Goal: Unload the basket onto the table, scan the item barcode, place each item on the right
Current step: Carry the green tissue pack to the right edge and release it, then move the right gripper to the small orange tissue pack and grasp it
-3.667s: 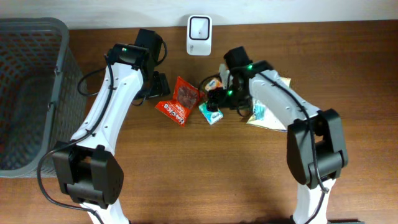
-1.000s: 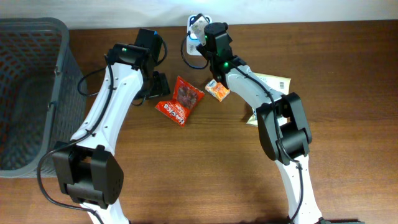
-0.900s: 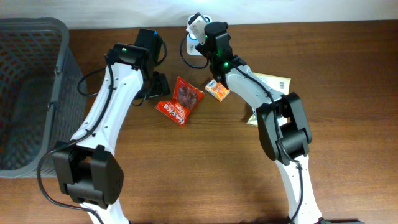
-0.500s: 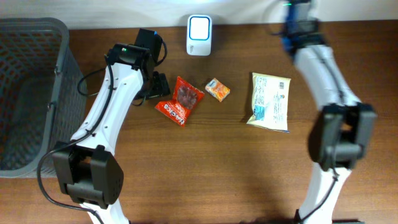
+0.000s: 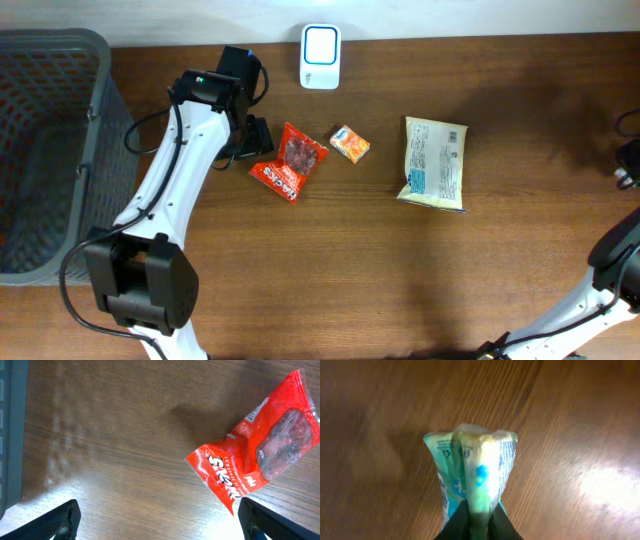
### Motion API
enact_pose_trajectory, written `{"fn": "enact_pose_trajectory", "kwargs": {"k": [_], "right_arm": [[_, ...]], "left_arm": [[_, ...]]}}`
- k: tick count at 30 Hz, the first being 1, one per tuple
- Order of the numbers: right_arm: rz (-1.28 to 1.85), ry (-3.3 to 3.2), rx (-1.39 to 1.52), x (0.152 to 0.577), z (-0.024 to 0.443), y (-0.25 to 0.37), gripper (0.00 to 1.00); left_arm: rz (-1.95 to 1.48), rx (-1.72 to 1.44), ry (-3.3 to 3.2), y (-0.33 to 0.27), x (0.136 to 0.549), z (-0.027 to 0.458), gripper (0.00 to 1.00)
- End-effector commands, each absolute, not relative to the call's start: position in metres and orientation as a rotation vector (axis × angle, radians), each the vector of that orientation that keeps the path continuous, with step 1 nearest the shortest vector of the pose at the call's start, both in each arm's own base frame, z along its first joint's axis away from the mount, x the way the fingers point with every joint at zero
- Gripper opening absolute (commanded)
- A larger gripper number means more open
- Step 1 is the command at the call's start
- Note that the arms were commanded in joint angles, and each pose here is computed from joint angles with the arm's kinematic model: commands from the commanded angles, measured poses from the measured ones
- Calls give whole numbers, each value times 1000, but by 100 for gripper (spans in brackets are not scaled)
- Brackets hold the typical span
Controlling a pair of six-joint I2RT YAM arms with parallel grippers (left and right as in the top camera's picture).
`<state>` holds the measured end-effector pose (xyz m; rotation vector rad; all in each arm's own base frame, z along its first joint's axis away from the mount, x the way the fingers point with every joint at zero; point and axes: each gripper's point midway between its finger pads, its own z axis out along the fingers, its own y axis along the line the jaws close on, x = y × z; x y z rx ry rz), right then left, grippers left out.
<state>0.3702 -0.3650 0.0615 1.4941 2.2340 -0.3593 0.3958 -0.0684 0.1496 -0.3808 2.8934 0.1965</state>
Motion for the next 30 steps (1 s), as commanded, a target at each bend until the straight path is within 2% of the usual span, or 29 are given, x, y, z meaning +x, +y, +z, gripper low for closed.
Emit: {"fn": "enact_pose_trajectory", "kwargs": {"k": [1, 3, 4, 6, 8, 9, 10, 12, 16, 17, 18, 19, 20, 21, 23, 24, 25, 26, 28, 30], "right_arm": [[-315, 2243, 1497, 371, 51, -359, 78], [-313, 2255, 1504, 368, 52, -357, 86], [-313, 2256, 1504, 366, 60, -355, 96], [-274, 2201, 1446, 375, 98, -348, 99], [-36, 2164, 1294, 408, 142, -313, 99], [205, 2170, 1118, 435, 170, -269, 99], [444, 2191, 787, 463, 200, -213, 99], [687, 2204, 358, 487, 223, -122, 99], [681, 2353, -83, 506, 190, 27, 99], [590, 2396, -145, 509, 176, 44, 90], [530, 2416, -303, 508, 160, 68, 75], [529, 2430, -469, 504, 139, 101, 74], [545, 2448, -537, 502, 120, 122, 82], [570, 2478, -610, 498, 93, 149, 84], [607, 2511, -694, 495, 43, 185, 77], [619, 2526, -714, 492, 26, 195, 70], [625, 2539, -727, 490, 16, 200, 68], [629, 2547, -733, 488, 10, 202, 67], [642, 2579, -700, 485, 6, 202, 47], [750, 2640, -551, 478, 12, 208, 44]], "left_arm": [[197, -371, 2900, -67, 396, 148, 99], [197, -371, 2900, -67, 396, 148, 99], [197, -371, 2900, -67, 396, 148, 99], [197, -371, 2900, -67, 396, 148, 99], [197, -371, 2900, -67, 396, 148, 99], [197, -371, 2900, -67, 396, 148, 99], [197, -371, 2900, -67, 396, 148, 99], [197, -371, 2900, -67, 396, 148, 99], [197, -371, 2900, -67, 396, 148, 99], [197, -371, 2900, -67, 396, 148, 99], [197, -371, 2900, -67, 396, 148, 99], [197, -371, 2900, -67, 396, 148, 99], [197, -371, 2900, -67, 396, 148, 99], [197, -371, 2900, -67, 396, 148, 99], [197, -371, 2900, -67, 396, 148, 99], [197, -371, 2900, -67, 396, 148, 99], [197, -371, 2900, -67, 396, 148, 99], [197, -371, 2900, -67, 396, 148, 99], [197, -371, 2900, -67, 396, 148, 99], [197, -371, 2900, -67, 396, 148, 99]]}}
